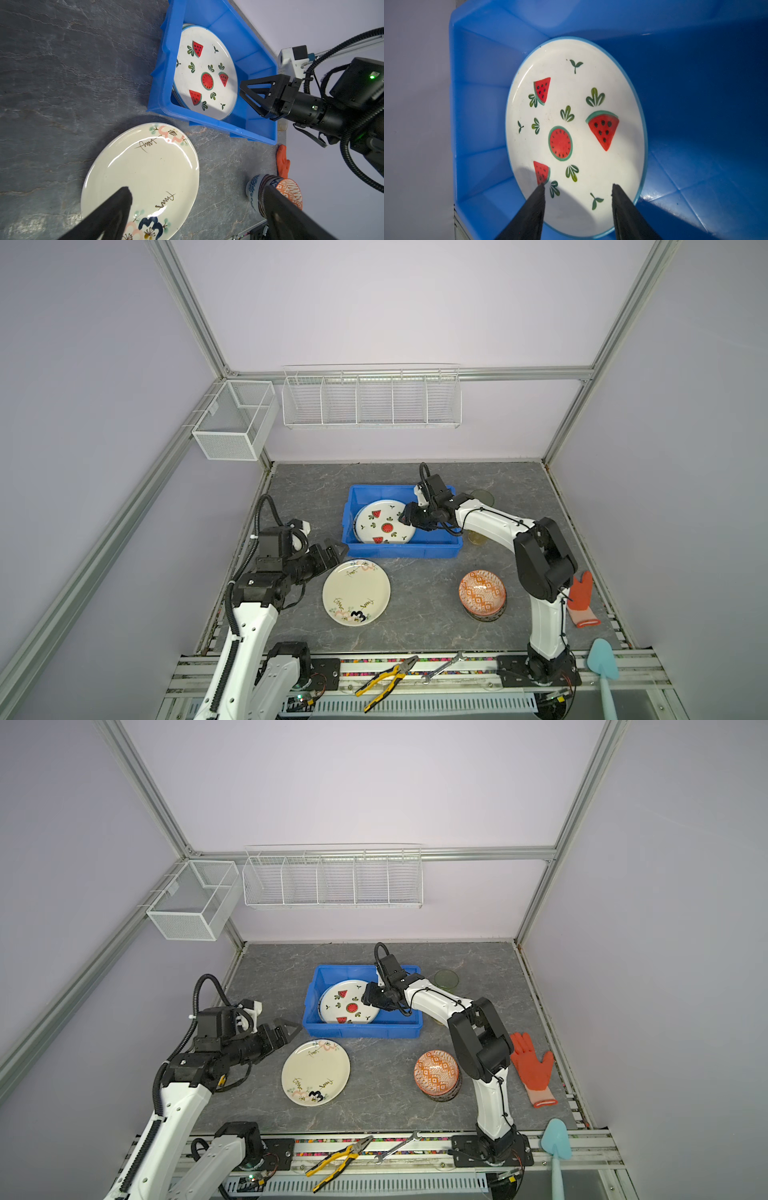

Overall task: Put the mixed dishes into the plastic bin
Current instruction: 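Lift the right gripper out of the bin while the left gripper lowers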

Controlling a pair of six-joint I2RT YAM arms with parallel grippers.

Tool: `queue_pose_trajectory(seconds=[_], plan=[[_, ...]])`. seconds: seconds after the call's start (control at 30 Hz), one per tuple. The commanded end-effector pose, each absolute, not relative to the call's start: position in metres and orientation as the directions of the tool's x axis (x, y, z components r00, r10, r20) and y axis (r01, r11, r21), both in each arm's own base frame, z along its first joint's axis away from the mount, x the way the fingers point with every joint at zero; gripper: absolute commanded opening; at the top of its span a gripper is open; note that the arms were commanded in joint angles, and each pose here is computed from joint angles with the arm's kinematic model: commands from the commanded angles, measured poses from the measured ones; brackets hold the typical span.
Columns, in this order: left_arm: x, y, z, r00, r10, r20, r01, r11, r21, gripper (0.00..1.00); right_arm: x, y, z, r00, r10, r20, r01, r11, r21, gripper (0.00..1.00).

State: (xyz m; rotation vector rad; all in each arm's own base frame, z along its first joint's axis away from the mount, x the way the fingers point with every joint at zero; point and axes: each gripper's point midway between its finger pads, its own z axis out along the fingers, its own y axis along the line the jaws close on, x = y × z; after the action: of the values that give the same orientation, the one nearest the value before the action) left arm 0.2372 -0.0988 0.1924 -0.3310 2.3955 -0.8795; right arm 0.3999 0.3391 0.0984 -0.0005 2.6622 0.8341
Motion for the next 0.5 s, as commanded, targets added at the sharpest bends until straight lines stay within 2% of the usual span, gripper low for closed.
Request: queue_pose_trajectory(seconds=[0.0, 0.3, 0.33, 0.37, 0.4, 0.47], plan=[[0.238, -0.093, 0.183, -0.809, -0.419, -0.412, -0.071, 0.766, -0.639, 0.99, 0.400, 0.340, 0.113, -0.928, 0.088, -0.362, -0.133, 0.829, 0.543, 0.54], [0.240, -0.080, 0.166, -0.810, -0.448, -0.378, -0.165, 0.793, -0.587, 0.99, 0.379, 0.330, 0.151, -0.905, 0.026, -0.424, -0.208, 0.843, 0.496, 0.57], [0.240, -0.078, 0.164, -0.808, -0.453, -0.377, -0.177, 0.797, -0.578, 0.99, 0.375, 0.328, 0.156, -0.902, 0.016, -0.431, -0.217, 0.847, 0.486, 0.61], [0.240, -0.076, 0.162, -0.807, -0.457, -0.375, -0.190, 0.801, -0.567, 0.99, 0.369, 0.327, 0.160, -0.899, -0.001, -0.439, -0.231, 0.851, 0.472, 0.79], [0.241, -0.075, 0.160, -0.808, -0.458, -0.370, -0.199, 0.804, -0.561, 0.99, 0.363, 0.326, 0.165, -0.895, -0.014, -0.447, -0.245, 0.852, 0.463, 0.88], [0.241, -0.071, 0.154, -0.811, -0.465, -0.356, -0.230, 0.812, -0.537, 0.99, 0.351, 0.325, 0.174, -0.887, -0.029, -0.460, -0.265, 0.848, 0.459, 0.96]])
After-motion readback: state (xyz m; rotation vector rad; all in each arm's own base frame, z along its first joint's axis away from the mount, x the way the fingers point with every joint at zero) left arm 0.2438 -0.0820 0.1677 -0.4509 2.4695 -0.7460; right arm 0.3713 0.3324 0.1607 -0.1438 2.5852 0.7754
